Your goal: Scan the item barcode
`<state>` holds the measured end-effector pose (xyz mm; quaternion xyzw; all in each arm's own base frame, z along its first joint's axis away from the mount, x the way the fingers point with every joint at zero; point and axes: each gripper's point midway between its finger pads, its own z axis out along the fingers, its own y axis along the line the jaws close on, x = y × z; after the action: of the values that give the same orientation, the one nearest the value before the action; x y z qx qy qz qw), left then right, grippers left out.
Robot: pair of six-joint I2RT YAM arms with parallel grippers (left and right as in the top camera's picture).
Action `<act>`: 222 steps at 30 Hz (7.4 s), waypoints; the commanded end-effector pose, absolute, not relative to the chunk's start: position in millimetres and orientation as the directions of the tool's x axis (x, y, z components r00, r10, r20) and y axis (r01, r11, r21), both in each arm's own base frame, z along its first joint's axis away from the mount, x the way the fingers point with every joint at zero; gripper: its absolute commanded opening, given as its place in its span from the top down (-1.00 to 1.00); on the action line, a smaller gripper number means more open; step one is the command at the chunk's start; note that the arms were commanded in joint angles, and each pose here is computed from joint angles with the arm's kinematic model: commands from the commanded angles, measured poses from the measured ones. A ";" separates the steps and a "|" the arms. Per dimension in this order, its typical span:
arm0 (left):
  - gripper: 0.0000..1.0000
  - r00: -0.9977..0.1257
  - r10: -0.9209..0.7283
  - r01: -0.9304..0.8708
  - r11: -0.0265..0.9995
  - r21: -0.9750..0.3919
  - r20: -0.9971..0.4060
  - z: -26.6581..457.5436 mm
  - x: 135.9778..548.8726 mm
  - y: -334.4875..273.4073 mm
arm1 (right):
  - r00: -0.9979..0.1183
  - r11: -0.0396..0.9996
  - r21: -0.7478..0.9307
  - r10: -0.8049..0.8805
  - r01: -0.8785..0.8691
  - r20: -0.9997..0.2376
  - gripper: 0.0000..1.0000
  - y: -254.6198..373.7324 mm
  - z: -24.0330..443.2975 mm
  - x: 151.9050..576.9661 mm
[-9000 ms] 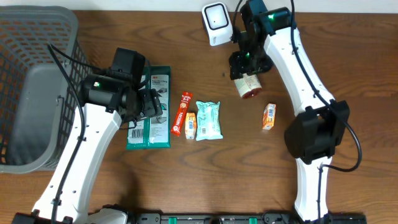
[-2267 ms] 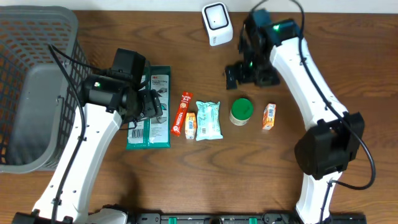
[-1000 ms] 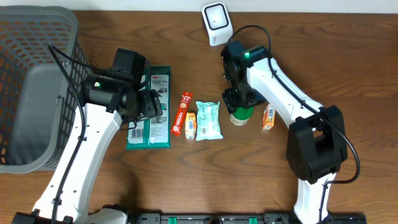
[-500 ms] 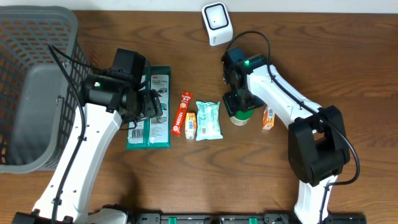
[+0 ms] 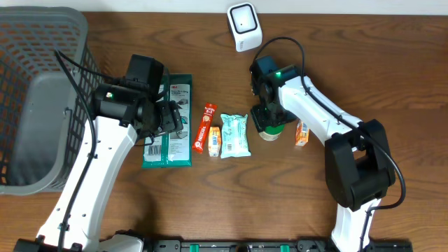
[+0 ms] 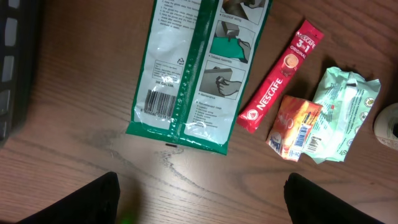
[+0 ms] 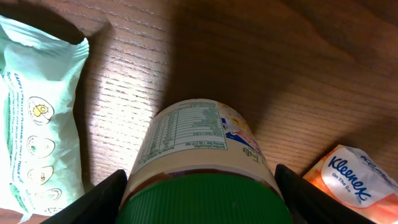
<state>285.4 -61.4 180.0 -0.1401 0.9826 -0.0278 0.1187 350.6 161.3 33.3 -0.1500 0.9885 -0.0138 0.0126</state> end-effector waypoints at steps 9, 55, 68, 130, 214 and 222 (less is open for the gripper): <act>-0.70 -0.931 -0.277 -0.264 0.961 -0.084 -0.238 183.4 285.8 -60.8 | -0.952 0.951 -0.050 -0.306 -0.307 0.013 -0.33 157.8 13.0 343.1; -0.70 -0.931 -0.277 -0.264 0.961 -0.084 -0.238 183.4 285.8 -60.8 | -0.951 0.950 -0.047 -0.307 -0.309 0.036 0.50 156.0 13.9 336.3; -0.70 -0.931 -0.277 -0.264 0.961 -0.084 -0.238 183.4 285.8 -60.8 | -0.897 0.956 0.120 -0.201 -0.267 -0.393 0.98 176.9 215.6 347.1; -0.70 -0.931 -0.277 -0.264 0.961 -0.084 -0.238 183.4 285.8 -60.8 | -0.289 0.945 0.171 0.087 -0.278 -0.953 0.98 242.5 230.7 694.6; -0.70 -0.931 -0.277 -0.264 0.961 -0.084 -0.238 183.4 285.8 -60.8 | -0.911 0.919 -0.106 0.392 0.381 0.128 -0.98 -130.7 89.6 379.3; -0.70 -0.931 -0.278 -0.265 0.961 -0.084 -0.237 183.4 285.8 -60.8 | -0.962 0.953 0.133 0.271 0.273 0.033 -0.82 -84.5 161.9 403.3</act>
<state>285.5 -61.3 180.0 -0.1401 0.9826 -0.0277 0.1189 388.1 -120.9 135.6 0.1841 0.9815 -0.0082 -0.0528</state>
